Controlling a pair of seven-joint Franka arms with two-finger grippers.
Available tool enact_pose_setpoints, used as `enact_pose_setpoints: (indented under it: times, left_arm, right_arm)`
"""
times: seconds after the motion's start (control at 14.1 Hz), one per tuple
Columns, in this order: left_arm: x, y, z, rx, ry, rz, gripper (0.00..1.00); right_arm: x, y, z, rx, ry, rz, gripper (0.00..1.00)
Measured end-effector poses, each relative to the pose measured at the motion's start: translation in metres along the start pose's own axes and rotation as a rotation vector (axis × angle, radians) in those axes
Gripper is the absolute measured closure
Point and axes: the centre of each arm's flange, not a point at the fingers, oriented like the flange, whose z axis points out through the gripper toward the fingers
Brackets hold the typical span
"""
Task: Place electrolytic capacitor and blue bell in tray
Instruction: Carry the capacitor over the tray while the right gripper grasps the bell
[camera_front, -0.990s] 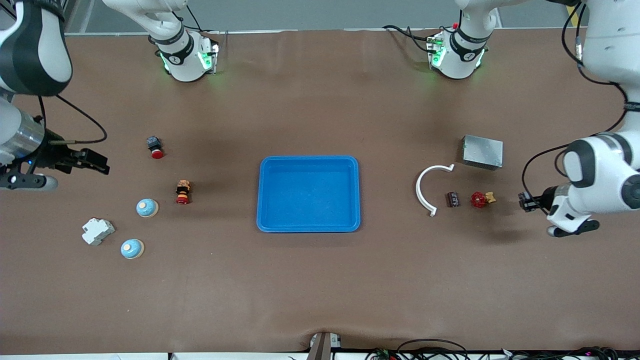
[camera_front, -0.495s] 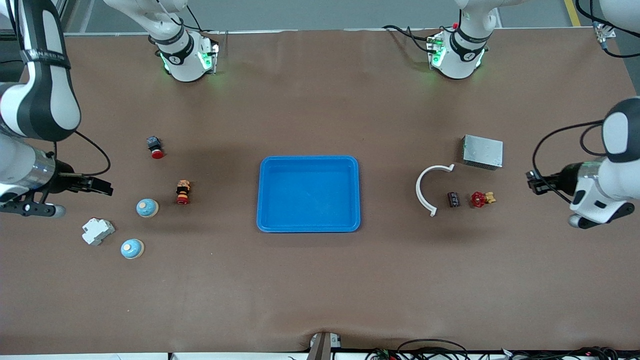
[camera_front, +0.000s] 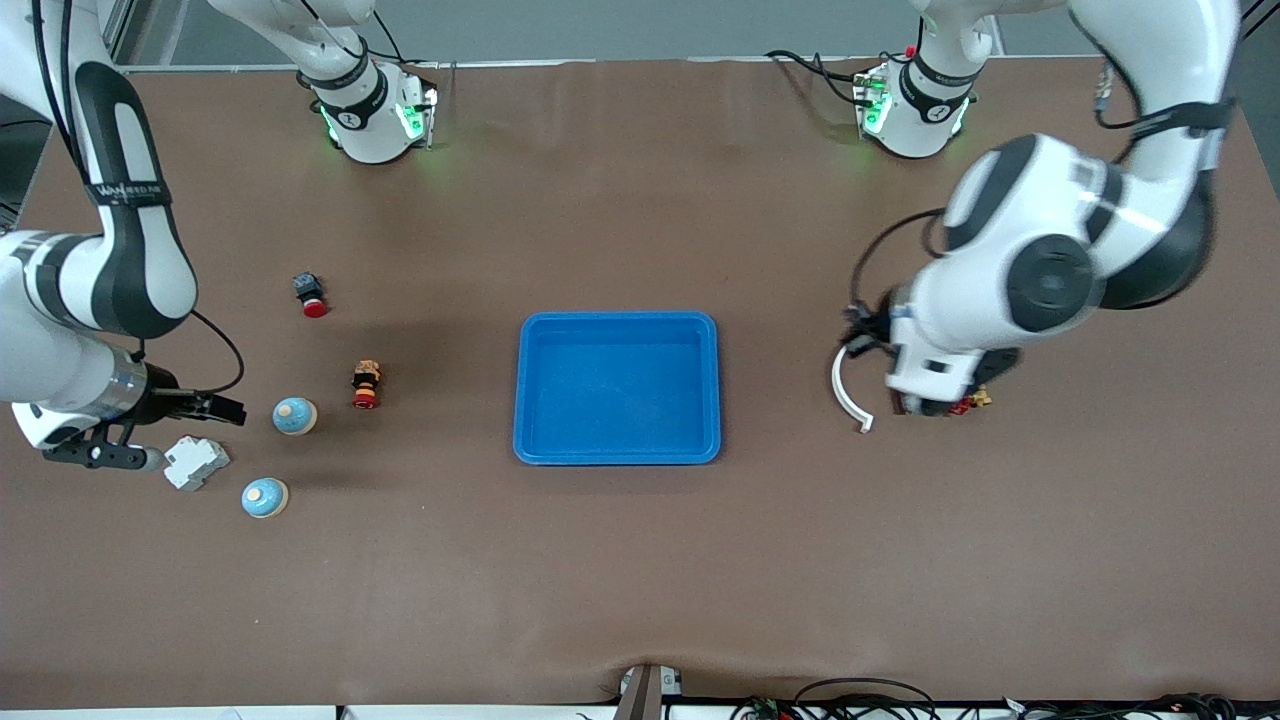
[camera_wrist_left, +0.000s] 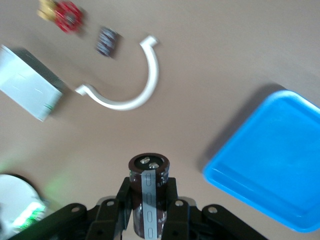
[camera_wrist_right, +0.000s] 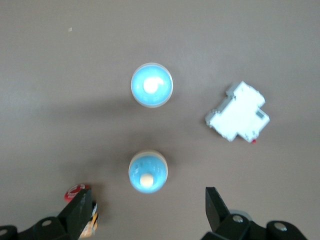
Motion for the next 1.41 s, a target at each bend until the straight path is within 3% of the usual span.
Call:
enact_pose_setpoints:
  times: [0.35,0.49,0.71,0.92,1.41]
  left_arm:
    - [-0.072,0.088,0.085,-0.024,0.009,-0.100,0.70]
    - [-0.086,0.108,0.126,0.005,0.054,-0.143,0.70]
    - [-0.106,0.130,0.199,0.065,0.098,-0.171,0.70]
    - [-0.113,0.139,0.247,0.096,0.120,-0.184,0.70]
    - [-0.107,0.141,0.274,0.119,0.155,-0.189,0.70]
  right_arm:
    - [0.033,0.000,0.062,-0.002,-0.010,-0.005,0.00]
    - [0.046,0.001,0.083,-0.003,-0.013,-0.018,0.00]
    - [0.064,0.000,0.096,-0.005,0.022,-0.027,0.00]
    - [0.074,-0.002,0.101,-0.005,0.039,-0.030,0.00]
    - [0.080,-0.005,0.125,-0.004,0.077,-0.049,0.00]
